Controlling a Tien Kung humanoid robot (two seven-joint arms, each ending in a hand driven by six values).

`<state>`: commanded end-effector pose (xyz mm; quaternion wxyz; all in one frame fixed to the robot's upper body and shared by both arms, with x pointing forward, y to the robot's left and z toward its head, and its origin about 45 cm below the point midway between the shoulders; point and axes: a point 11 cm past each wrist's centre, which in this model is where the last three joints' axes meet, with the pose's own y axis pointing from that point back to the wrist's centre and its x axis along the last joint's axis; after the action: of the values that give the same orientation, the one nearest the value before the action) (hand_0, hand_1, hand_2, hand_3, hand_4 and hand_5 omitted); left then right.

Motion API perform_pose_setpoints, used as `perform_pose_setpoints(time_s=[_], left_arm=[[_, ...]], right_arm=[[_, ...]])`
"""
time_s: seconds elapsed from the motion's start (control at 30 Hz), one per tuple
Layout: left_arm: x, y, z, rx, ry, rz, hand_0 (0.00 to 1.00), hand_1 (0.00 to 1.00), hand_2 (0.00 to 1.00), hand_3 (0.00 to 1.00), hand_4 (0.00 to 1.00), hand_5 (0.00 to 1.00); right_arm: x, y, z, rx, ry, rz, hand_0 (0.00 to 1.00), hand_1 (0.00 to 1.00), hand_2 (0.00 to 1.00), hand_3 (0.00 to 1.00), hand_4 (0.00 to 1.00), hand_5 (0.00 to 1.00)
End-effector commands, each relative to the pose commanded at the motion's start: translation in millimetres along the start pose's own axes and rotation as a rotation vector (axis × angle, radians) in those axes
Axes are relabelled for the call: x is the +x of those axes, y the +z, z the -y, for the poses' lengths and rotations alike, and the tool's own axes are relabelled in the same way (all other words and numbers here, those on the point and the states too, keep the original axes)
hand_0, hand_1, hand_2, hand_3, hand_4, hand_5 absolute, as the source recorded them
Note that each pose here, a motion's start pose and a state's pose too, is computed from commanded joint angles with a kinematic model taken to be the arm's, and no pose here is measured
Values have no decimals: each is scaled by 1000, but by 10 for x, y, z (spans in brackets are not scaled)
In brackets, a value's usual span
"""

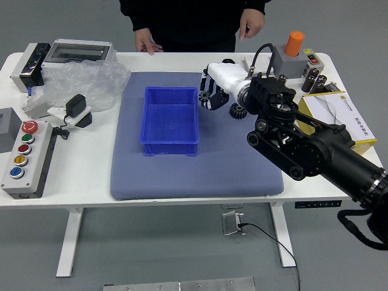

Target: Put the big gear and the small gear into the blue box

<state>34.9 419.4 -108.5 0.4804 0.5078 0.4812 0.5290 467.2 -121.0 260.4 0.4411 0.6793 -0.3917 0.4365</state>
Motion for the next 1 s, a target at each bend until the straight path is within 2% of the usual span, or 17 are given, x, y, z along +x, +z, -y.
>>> perform_pose_setpoints(time_s=[0.17,0.3,0.57,0.6,0.77,0.8,0.97,1.0], left_arm=[[-1,-7,1,3,0,5,880,833,833,876,807,336],[-9,2,1,5,-2,10,880,833,833,876,807,336],[-18,31,0,4,-4,16,880,833,833,876,807,336],[-19,32,0,4,-5,16,880,833,833,876,807,336],[-27,45,1,2,-6,18,880,833,833,876,807,336],[-28,50,0,2,-6,19,879,833,833,876,807,336],[-25,65,-2,-1,-5,21,879,833,833,876,807,336],[-23,68,-3,-1,-5,22,879,833,833,876,807,337]], right_arm=[[-44,-211,34,35,-9,17,628,454,414,436,749,2],[-151,-356,54,57,-26,45,628,453,414,437,749,2],[-292,-247,78,29,-57,69,640,477,428,461,765,2],[-306,-231,80,25,-62,74,656,509,482,537,765,33],[-376,-160,88,6,-92,97,656,509,482,537,765,33],[-386,-147,90,3,-95,102,611,513,546,647,813,246],[-420,-102,94,-6,-107,118,611,513,546,647,813,246],[-426,-95,95,-8,-110,120,635,542,605,771,848,251]])
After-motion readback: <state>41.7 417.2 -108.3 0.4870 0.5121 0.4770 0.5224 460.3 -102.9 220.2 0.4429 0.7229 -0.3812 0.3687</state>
